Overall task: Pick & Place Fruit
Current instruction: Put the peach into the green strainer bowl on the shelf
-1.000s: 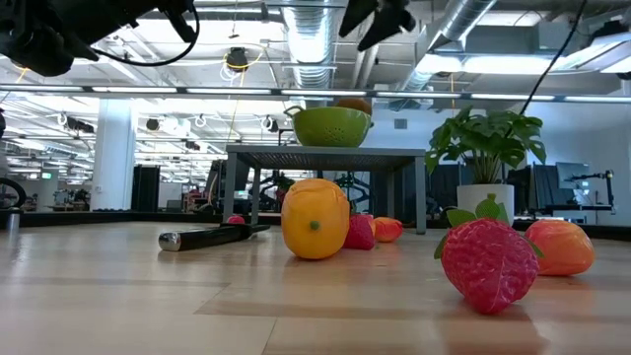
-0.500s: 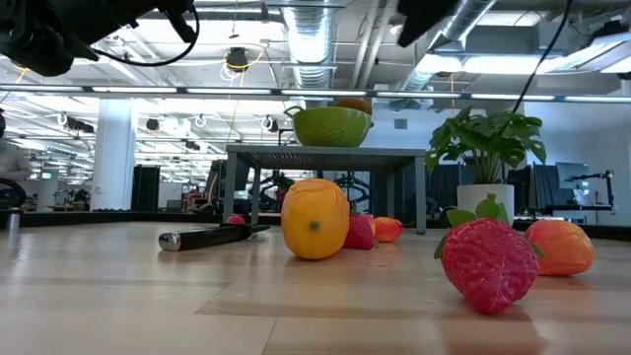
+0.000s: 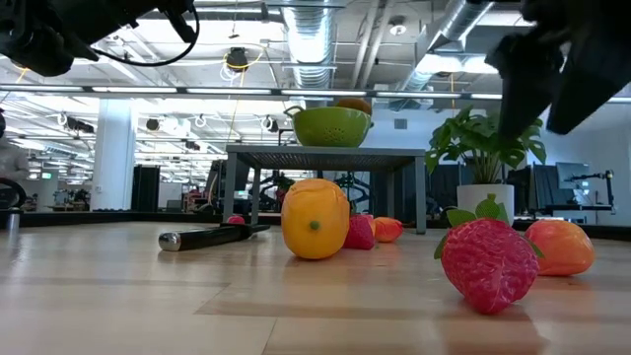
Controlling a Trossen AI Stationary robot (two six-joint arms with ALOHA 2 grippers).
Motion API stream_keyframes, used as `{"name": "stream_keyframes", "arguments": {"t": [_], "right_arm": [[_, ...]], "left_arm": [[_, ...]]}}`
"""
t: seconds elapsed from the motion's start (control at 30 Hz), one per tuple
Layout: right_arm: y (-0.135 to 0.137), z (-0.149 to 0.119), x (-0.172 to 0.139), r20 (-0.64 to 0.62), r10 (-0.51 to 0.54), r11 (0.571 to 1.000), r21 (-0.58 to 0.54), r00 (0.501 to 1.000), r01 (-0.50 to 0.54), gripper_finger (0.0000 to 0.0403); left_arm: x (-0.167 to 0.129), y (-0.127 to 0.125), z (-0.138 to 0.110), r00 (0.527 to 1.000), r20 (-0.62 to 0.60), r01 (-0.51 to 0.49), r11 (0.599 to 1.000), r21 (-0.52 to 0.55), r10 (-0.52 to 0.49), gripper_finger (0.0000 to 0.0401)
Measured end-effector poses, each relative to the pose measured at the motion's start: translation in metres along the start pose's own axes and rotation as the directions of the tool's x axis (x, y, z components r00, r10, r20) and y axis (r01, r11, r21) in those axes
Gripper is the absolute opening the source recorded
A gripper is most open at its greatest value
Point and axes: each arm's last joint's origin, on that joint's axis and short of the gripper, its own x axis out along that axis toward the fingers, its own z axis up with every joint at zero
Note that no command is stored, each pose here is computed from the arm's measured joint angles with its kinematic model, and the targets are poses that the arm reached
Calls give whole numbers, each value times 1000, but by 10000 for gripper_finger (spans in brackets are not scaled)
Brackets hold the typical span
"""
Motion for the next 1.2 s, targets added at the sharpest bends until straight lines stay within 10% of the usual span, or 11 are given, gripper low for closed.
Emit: {"name": "stream_keyframes", "arguments": {"t": [0.37, 1.2], "right_arm": [[8, 0, 22, 127, 99, 993, 45, 987, -105, 302], [32, -9, 84, -102, 94, 996, 13, 990, -94, 301]], "left_arm": [[0, 0, 0, 1000, -1, 3, 1000, 0, -3, 106], [0, 0, 0, 1000, 1, -1, 1000, 0, 1, 106]]}}
